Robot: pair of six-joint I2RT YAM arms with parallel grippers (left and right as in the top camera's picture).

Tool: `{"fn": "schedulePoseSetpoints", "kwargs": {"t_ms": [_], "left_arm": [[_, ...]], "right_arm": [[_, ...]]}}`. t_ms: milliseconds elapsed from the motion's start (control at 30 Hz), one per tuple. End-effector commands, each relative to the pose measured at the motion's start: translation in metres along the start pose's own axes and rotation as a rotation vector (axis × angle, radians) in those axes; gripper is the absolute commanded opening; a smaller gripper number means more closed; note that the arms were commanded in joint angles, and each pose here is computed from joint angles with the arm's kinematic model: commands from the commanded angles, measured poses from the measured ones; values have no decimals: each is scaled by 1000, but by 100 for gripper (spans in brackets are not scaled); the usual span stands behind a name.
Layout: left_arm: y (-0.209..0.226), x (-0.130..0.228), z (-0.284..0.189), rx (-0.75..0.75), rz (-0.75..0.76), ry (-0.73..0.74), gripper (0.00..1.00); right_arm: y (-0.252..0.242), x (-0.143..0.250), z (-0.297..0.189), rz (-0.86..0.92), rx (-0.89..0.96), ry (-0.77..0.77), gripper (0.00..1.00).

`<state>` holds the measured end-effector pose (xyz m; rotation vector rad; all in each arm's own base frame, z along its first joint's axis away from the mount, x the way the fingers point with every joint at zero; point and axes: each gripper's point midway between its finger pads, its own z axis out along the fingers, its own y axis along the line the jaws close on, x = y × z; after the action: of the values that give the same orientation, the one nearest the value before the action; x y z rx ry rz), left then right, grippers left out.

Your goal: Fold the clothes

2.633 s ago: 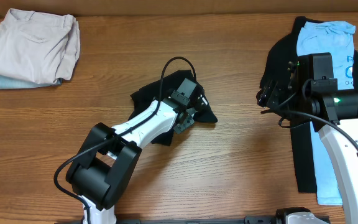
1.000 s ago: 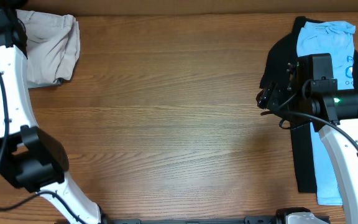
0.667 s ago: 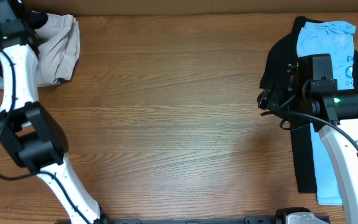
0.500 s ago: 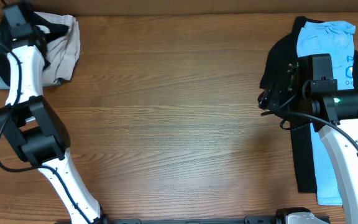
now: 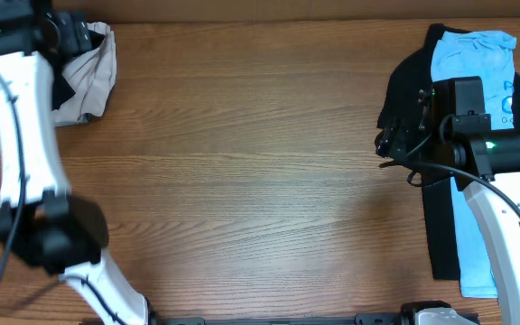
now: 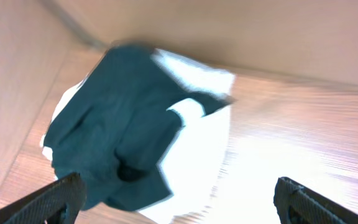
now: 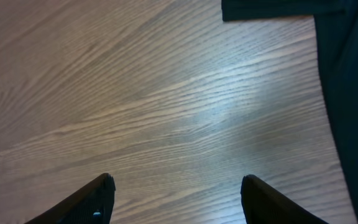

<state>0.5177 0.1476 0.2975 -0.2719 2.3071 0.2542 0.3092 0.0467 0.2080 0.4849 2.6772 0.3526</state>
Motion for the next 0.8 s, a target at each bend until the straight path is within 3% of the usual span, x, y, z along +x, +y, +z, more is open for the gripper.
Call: {"fn": "schedulePoseSetpoints", "kwargs": {"t_ms": [0, 133, 300, 333, 533, 767], "left_arm": [[-46, -35, -115, 342, -22, -166, 100], [-68, -19, -175, 500, -14, -154, 100], [-70, 0, -201, 524, -20, -106, 100], [-69, 0, -201, 517, -20, -107, 100], [-70, 1, -196, 518, -22, -96, 100], [-70, 1, -196, 518, -22, -96, 100]], "right_arm": [[15, -21, -42, -71, -42, -117, 69], [15, -28, -91, -83, -23, -212, 69], [-3, -18, -162, -73, 52, -346, 70], [-5, -12, -176, -73, 49, -369, 100], [13, 25, -229, -73, -159, -457, 100], [8, 43, -242, -79, -179, -478, 100]]}}
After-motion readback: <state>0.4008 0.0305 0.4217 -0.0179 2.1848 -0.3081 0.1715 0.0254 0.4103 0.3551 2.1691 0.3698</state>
